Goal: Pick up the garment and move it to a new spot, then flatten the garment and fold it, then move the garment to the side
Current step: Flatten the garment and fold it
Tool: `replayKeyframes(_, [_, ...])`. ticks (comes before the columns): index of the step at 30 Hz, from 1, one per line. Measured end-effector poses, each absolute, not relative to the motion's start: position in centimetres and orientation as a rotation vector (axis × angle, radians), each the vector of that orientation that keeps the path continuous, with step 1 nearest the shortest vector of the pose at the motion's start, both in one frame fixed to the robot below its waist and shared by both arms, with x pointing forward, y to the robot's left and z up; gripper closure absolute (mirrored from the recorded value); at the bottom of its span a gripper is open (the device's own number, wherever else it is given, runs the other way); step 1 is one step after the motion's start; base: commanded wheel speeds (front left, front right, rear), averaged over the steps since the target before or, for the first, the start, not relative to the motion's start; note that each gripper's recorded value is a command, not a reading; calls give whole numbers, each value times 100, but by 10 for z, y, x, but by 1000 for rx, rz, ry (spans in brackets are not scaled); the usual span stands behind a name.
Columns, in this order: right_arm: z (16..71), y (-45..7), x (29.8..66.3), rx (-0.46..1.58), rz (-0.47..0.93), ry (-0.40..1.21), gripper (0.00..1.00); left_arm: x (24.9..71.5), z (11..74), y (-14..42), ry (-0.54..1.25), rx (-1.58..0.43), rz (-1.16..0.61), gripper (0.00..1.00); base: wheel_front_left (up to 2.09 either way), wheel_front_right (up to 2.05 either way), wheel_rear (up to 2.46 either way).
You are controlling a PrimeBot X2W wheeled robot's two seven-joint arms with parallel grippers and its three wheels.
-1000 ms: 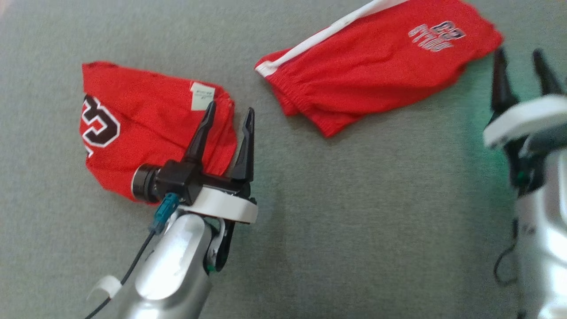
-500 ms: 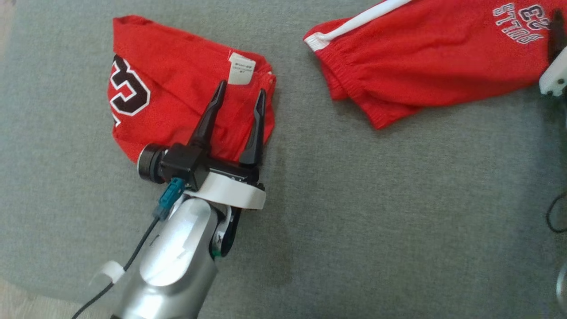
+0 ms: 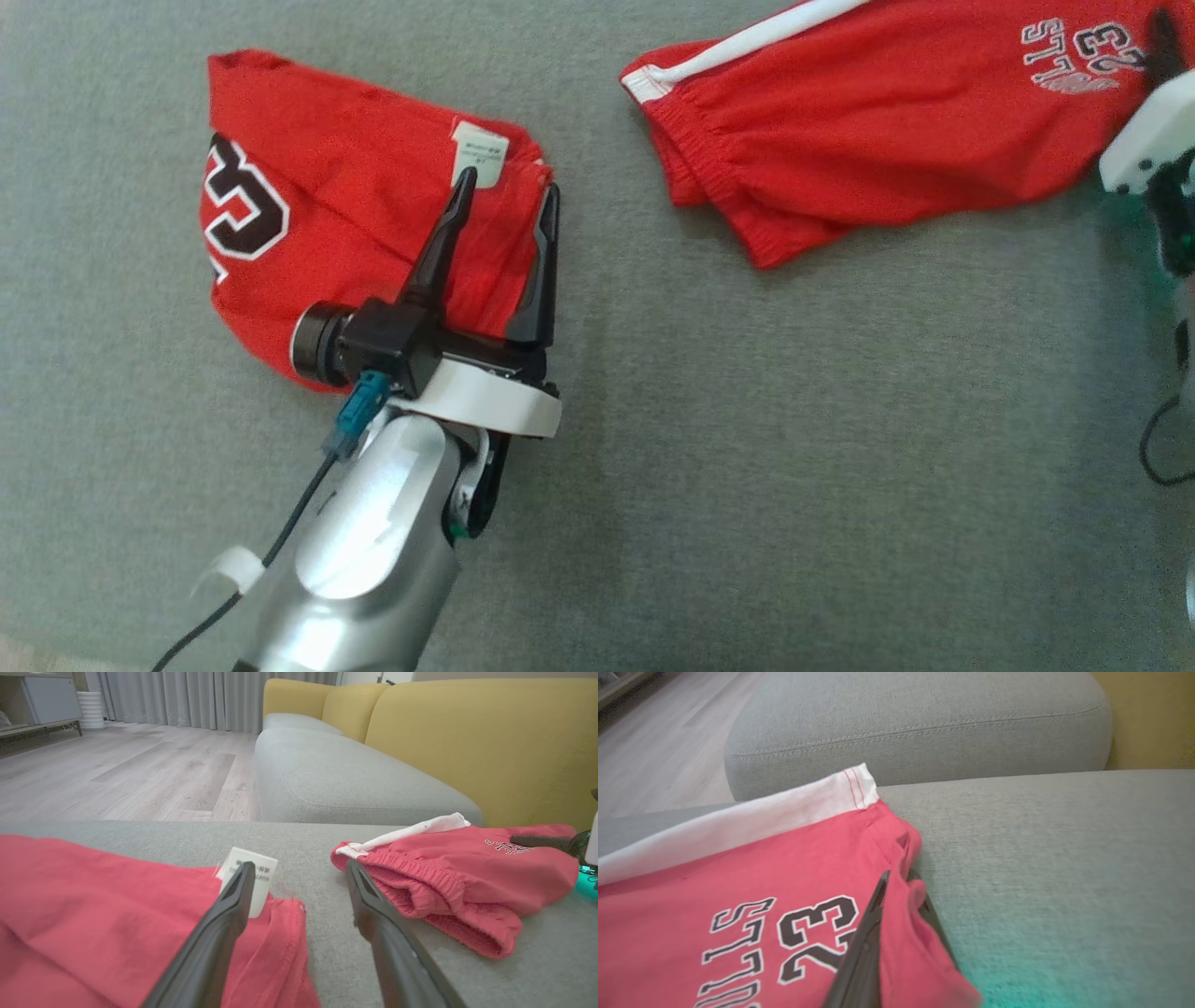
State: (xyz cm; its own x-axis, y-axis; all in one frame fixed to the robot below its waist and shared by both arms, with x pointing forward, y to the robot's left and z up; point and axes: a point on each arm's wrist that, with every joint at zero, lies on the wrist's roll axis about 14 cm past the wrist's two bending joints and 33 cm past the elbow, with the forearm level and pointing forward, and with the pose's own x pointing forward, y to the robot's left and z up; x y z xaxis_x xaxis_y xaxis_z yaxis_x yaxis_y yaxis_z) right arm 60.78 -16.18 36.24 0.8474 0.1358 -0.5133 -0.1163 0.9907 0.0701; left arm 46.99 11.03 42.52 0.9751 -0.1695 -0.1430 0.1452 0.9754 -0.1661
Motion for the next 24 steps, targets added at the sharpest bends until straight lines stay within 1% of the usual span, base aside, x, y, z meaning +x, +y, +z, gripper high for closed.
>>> replayKeyframes(5, [378, -192, 586, 108, 68, 490, 100, 472, 440, 100, 121, -164, -186, 0, 0, 0, 0])
replayKeyframes(12, [384, -241, 529, 223, -63, 442, 100, 457, 446, 84, 120, -170, -225, 0, 0, 0, 0])
replayKeyframes(18, [395, -278, 491, 269, -167, 393, 100, 450, 457, 75, 98, -167, -255, 0, 0, 0, 0])
replayKeyframes(21, [397, -292, 480, 278, -206, 382, 100, 446, 459, 73, 95, -164, -267, 0, 0, 0, 0])
replayKeyframes(24, [400, -295, 481, 287, -218, 366, 100, 445, 457, 76, 100, -164, -257, 0, 0, 0, 0])
